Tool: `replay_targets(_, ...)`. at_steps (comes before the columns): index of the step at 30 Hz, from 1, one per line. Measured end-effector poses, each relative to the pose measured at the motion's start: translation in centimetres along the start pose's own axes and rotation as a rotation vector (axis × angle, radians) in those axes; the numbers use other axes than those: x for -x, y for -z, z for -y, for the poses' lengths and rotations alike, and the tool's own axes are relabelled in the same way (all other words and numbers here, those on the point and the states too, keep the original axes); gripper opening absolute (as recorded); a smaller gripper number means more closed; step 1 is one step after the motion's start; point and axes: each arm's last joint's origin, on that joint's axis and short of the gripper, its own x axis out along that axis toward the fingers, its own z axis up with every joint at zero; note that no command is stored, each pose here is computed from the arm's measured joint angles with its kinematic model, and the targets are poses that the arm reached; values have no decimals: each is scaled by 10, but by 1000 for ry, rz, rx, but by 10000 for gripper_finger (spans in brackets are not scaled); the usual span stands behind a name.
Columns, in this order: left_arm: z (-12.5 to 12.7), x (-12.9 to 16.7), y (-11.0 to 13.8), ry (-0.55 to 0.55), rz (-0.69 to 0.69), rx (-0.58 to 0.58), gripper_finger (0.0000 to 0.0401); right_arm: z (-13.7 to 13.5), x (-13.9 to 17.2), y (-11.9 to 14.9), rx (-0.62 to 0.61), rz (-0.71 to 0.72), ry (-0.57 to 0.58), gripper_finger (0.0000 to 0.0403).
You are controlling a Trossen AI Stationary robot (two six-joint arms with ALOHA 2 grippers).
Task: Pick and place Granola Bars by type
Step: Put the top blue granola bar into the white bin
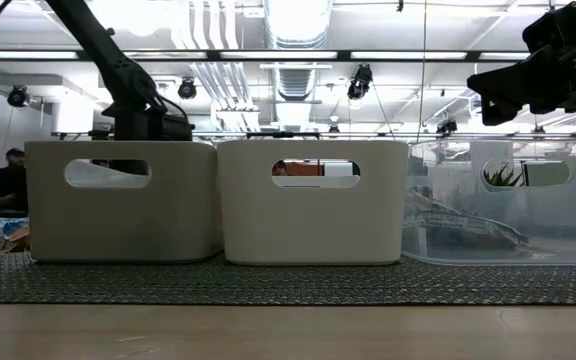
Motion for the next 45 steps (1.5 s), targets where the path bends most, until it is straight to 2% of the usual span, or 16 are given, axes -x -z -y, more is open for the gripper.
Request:
replay_targets(6,-1,0,0,-7,-1,2,102,0,0,0,0,0,0,9)
replay_targets(13,-1,0,0,-7,-4,1,75,0,0,0,0,0,0,9)
replay_targets(35,17,19,-4,75,-32,-85,73,0,0,0,0,0,0,9)
replay_targets(45,36,42,-8,190,-54,-146,73,0,0,0,0,0,0,9)
